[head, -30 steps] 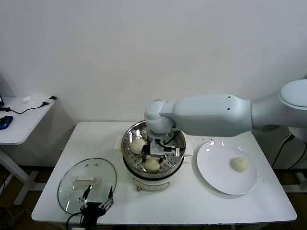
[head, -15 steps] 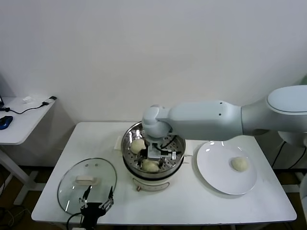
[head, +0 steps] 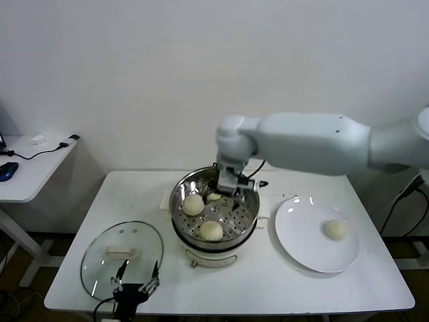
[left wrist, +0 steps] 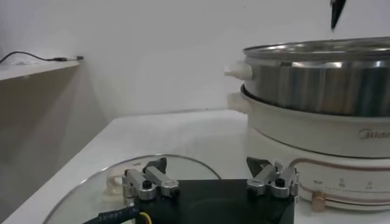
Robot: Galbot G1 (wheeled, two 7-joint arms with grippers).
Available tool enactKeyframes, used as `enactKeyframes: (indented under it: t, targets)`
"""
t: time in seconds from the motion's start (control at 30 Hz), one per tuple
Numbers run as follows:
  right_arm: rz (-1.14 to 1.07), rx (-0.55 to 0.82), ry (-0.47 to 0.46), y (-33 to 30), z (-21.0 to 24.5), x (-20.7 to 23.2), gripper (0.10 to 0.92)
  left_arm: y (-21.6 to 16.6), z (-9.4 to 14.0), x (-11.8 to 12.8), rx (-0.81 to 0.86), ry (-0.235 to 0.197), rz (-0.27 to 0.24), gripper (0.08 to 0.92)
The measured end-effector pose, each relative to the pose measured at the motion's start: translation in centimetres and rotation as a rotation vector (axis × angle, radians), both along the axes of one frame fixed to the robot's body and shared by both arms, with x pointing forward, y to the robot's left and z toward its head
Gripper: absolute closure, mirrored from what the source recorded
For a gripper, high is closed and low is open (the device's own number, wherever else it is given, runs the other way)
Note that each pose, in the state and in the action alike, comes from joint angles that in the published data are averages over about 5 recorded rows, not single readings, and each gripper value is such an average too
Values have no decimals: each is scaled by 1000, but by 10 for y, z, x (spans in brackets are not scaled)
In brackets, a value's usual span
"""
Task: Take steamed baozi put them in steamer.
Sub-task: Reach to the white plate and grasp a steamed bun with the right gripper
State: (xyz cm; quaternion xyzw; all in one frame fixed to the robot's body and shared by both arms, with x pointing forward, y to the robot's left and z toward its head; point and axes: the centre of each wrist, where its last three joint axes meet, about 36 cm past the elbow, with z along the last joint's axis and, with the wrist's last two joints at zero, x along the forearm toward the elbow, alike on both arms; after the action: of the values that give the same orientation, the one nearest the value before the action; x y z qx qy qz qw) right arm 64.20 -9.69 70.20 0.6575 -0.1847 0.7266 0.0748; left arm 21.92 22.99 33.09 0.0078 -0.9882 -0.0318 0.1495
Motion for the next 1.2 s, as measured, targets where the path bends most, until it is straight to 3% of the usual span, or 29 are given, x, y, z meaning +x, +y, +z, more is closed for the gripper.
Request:
enactKeyframes:
  t: [0.13, 0.27, 0.63, 0.87, 1.2]
  targets:
    - [-209, 18, -2, -63, 24, 24, 200, 1, 1, 1, -2, -3, 2, 177]
    - [-426, 25, 26, -136, 20, 36, 200, 5, 2, 3, 1, -9, 7, 177]
    - [-929, 48, 138, -310, -66, 13, 200, 11, 2, 7, 12, -9, 19, 177]
    - [-1099, 34, 148, -356, -129, -9, 200, 13, 0, 4, 17, 3, 28, 177]
    - [-1243, 31, 93, -373, -194, -26, 200, 12, -1, 1, 20, 5, 29, 177]
